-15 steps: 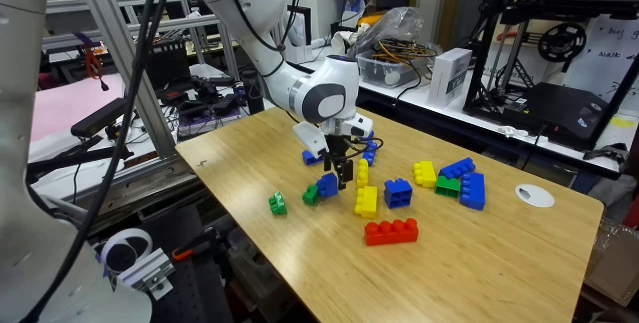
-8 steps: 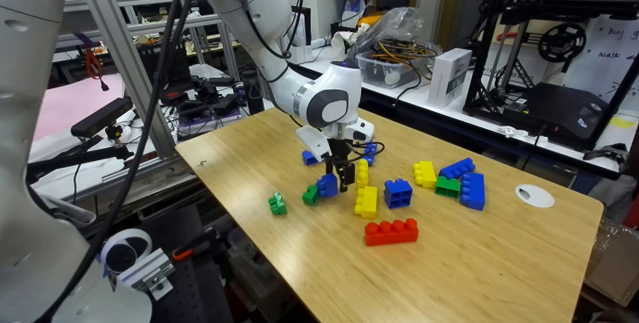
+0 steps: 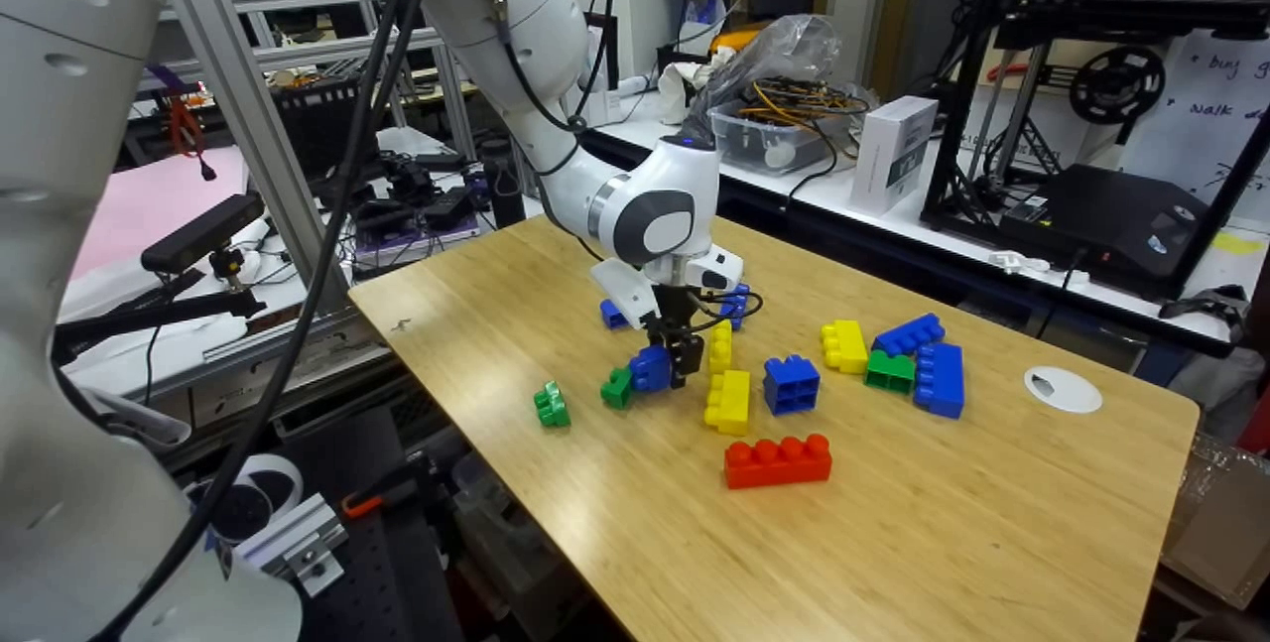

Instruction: Pick up the blue block and move it to the right side of the table.

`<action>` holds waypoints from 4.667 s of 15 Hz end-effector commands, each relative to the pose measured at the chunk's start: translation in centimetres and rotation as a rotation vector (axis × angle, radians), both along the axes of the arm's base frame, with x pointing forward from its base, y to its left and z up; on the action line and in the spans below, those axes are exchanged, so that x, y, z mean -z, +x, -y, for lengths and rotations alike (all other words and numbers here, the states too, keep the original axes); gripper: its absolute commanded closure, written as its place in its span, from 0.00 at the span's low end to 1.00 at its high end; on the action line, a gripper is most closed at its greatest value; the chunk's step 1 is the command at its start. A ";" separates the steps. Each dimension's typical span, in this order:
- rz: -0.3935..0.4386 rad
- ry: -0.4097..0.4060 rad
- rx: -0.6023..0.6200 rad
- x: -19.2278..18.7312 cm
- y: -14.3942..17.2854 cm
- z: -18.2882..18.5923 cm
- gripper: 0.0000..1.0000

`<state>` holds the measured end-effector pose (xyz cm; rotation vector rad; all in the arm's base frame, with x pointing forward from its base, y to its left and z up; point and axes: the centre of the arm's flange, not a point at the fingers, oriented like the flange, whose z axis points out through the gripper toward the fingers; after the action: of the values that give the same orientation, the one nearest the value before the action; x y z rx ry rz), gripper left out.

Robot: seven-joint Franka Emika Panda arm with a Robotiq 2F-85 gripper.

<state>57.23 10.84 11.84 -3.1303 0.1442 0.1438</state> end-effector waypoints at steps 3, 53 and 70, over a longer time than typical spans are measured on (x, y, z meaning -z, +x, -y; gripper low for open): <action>-0.031 -0.008 0.010 0.0 0.6 -0.5 0.70; 0.005 0.111 0.041 -16.3 12.8 24.6 0.64; 0.002 0.110 0.037 -16.4 12.9 24.5 0.64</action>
<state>70.11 -13.70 28.28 -3.0157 0.1880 0.1430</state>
